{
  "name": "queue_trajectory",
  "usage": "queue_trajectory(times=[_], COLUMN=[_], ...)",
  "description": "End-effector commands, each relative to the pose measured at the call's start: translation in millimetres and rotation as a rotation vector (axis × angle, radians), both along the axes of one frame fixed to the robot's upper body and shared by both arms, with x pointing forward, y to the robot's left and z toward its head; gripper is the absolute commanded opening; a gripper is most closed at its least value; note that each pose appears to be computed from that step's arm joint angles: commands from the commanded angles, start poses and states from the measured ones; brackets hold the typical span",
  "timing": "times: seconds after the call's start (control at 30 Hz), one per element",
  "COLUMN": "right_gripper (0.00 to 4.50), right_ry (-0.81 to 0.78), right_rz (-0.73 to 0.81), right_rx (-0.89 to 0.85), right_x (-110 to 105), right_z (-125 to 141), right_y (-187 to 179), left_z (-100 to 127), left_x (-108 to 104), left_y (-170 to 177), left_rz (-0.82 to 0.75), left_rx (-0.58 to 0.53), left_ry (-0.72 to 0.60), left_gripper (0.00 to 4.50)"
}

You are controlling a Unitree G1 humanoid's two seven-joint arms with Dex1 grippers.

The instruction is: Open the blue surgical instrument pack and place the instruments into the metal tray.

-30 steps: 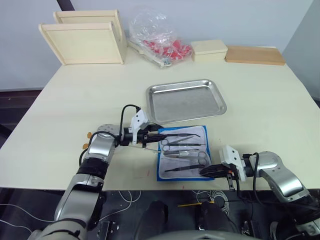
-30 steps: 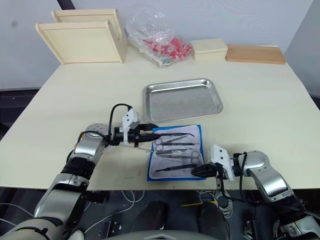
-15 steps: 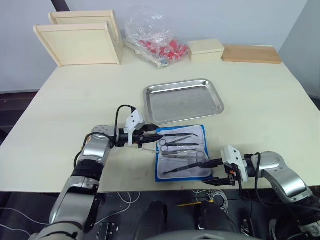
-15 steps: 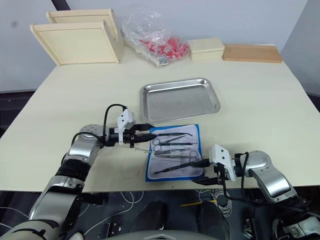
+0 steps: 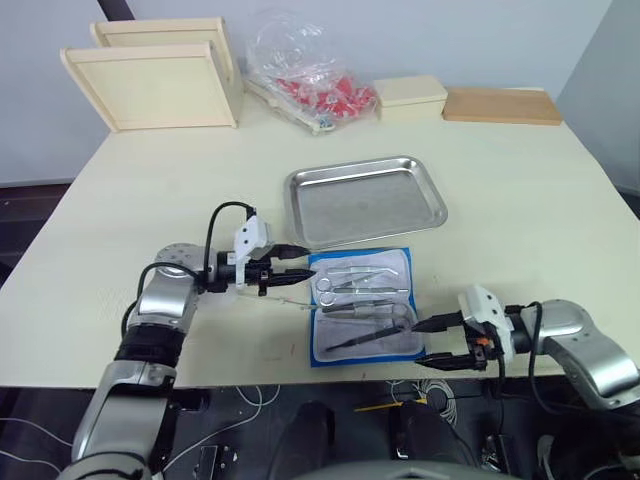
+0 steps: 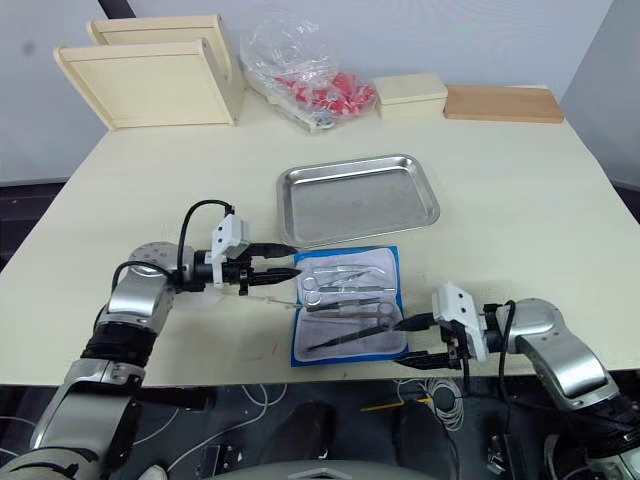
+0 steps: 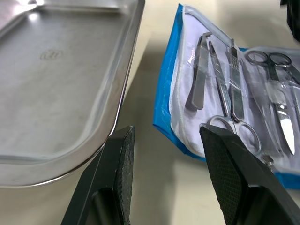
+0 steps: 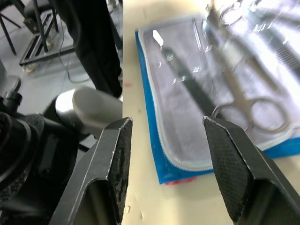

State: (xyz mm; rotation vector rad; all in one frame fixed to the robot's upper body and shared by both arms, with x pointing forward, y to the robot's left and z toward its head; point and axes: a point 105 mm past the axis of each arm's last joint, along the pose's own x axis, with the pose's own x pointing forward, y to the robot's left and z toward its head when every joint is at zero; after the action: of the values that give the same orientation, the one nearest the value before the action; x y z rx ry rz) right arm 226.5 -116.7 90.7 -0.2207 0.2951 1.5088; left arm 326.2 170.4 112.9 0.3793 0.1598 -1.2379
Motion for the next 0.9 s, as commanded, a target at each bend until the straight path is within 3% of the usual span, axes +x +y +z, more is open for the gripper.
queue_trajectory(times=[0.03, 0.07, 0.17, 0.33, 0.47, 0.9], right_gripper=[4.15, 4.36, 4.36, 4.5, 4.5, 4.5], right_ry=[-0.073, -0.086, -0.12, -0.194, -0.26, -0.252], right_rz=[0.01, 0.005, -0.013, -0.013, -0.024, -0.011], right_rx=[0.065, 0.077, 0.093, 0.078, 0.081, 0.065], right_x=[4, 7, 16, 31, 43, 62], right_z=[25, 27, 28, 23, 21, -1], right_y=[3, 4, 5, 7, 10, 21], left_z=[23, 26, 35, 46, 50, 62], left_x=[-1, -2, -3, -9, -21, -40], left_y=[4, 5, 8, 14, 14, 5], left_rz=[-0.027, -0.033, -0.055, -0.104, -0.172, -0.275], left_rx=[-0.006, -0.009, -0.003, 0.044, 0.055, 0.058], left_ry=[-0.092, -0.1, -0.132, -0.18, -0.169, -0.144], left_gripper=[2.35, 2.35, 2.35, 4.46, 4.46, 4.46])
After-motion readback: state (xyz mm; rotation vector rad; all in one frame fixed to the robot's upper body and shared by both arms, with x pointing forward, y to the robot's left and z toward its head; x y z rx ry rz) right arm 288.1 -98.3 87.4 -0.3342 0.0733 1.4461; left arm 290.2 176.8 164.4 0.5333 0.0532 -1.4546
